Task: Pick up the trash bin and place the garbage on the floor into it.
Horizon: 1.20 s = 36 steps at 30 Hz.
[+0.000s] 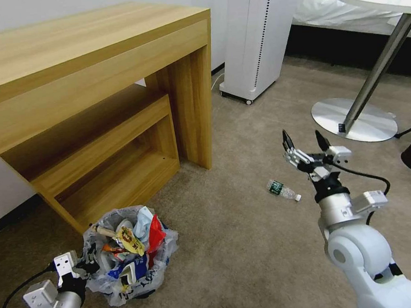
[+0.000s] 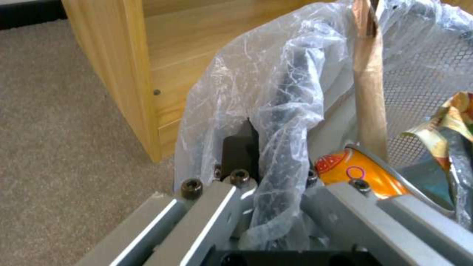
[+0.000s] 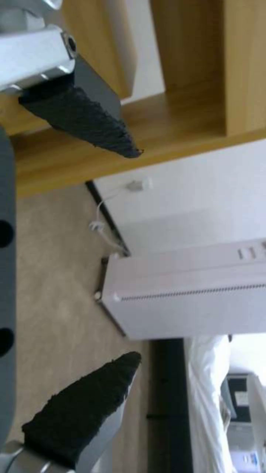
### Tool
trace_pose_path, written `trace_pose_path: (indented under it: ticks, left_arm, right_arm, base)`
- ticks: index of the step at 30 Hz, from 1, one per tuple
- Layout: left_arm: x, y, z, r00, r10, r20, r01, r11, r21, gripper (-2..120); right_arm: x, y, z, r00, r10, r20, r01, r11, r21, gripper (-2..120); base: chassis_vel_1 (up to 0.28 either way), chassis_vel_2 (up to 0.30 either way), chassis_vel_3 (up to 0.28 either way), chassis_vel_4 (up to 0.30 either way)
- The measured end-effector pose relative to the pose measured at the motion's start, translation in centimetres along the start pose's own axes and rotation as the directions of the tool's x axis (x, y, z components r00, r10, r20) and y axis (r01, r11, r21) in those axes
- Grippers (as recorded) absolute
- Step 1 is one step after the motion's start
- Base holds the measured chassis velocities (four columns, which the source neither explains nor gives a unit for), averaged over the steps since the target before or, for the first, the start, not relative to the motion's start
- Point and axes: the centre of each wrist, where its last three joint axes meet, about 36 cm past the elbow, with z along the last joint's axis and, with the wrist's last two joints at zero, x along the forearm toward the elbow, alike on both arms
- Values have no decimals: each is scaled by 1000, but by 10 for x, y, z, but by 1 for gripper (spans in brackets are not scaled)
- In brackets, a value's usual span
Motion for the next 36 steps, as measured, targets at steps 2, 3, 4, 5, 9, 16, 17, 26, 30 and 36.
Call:
trace_pose_path:
  ticks: [2, 3, 4, 5, 9, 16, 17, 26, 30, 36]
  left_arm:
    - [1, -1, 1, 1000, 5, -4, -5, 1000, -8, 1]
    - [1, -1, 2, 1000, 7, -6, -7, 1000, -11, 1]
    - [2, -1, 3, 1000, 7, -7, -7, 1000, -12, 1]
    - [2, -1, 3, 1000, 8, -7, -8, 1000, -15, 1]
    - [2, -1, 4, 1000, 9, -6, -9, 1000, -17, 1]
    - [3, -1, 5, 1000, 9, -9, -9, 1000, -17, 1]
    - [3, -1, 4, 1000, 9, -8, -9, 1000, -17, 1]
    - [5, -1, 5, 1000, 8, -8, -8, 1000, -18, 1]
    - [5, 0, 4, 1000, 7, -7, -7, 1000, -17, 1]
    - [5, 0, 4, 1000, 5, -2, -5, 1000, -16, 1]
  right_arm:
    - [3, -3, 5, 1000, 20, -19, -20, 1000, 19, 100]
    - [4, -5, 7, 999, 27, -21, -26, 999, 26, 100]
    - [4, -6, 9, 999, 34, -24, -33, 999, 32, 100]
    - [5, -8, 12, 999, 42, -26, -41, 998, 40, 100]
    - [6, -10, 19, 998, 61, -33, -59, 997, 44, 100]
    - [6, -11, 25, 997, 74, -33, -73, 997, 38, 100]
    - [6, -11, 26, 997, 76, -31, -75, 997, 36, 100]
    - [8, -14, 37, 997, 82, 10, -82, 996, 16, 100]
    - [8, -15, 40, 997, 76, 28, -76, 997, 11, 100]
    - [8, -15, 44, 997, 65, 42, -66, 998, 11, 100]
  base:
    - [0, 0, 0, 0]
    - [0, 0, 0, 0]
    - [0, 0, 0, 0]
    - [0, 0, 0, 0]
    - [0, 0, 0, 0]
    - [-37, -42, -42, -41]
    - [-63, -65, -73, -75]
    - [-88, -86, -90, -93]
    - [-99, -106, -105, -104]
    - [-106, -101, -102, -100]
